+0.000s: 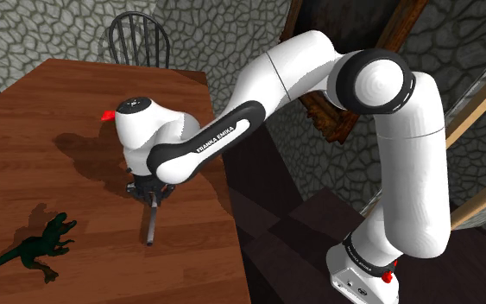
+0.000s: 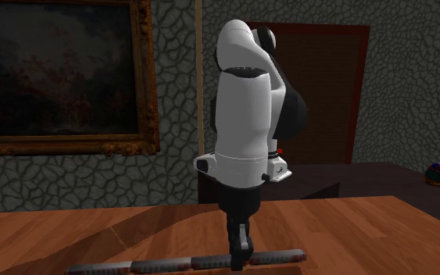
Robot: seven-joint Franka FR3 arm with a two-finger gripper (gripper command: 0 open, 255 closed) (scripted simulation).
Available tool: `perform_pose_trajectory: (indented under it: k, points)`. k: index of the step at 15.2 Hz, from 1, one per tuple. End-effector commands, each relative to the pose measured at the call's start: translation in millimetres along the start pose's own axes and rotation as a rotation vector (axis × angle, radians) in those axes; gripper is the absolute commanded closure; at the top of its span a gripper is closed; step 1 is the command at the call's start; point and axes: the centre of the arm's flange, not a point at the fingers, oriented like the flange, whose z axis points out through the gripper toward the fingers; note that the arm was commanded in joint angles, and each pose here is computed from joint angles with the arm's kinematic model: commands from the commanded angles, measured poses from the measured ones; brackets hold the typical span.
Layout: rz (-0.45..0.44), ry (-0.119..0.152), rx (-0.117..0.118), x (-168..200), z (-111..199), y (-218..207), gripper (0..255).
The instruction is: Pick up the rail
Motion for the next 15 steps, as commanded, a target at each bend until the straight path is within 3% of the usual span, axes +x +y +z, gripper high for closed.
perform_pose_trajectory:
  k: [1,15]
  points:
    - [0.0,0.0,0.0,-1,-10,0,255]
    - [0.0,0.0,0.0,1,-74,2,255]
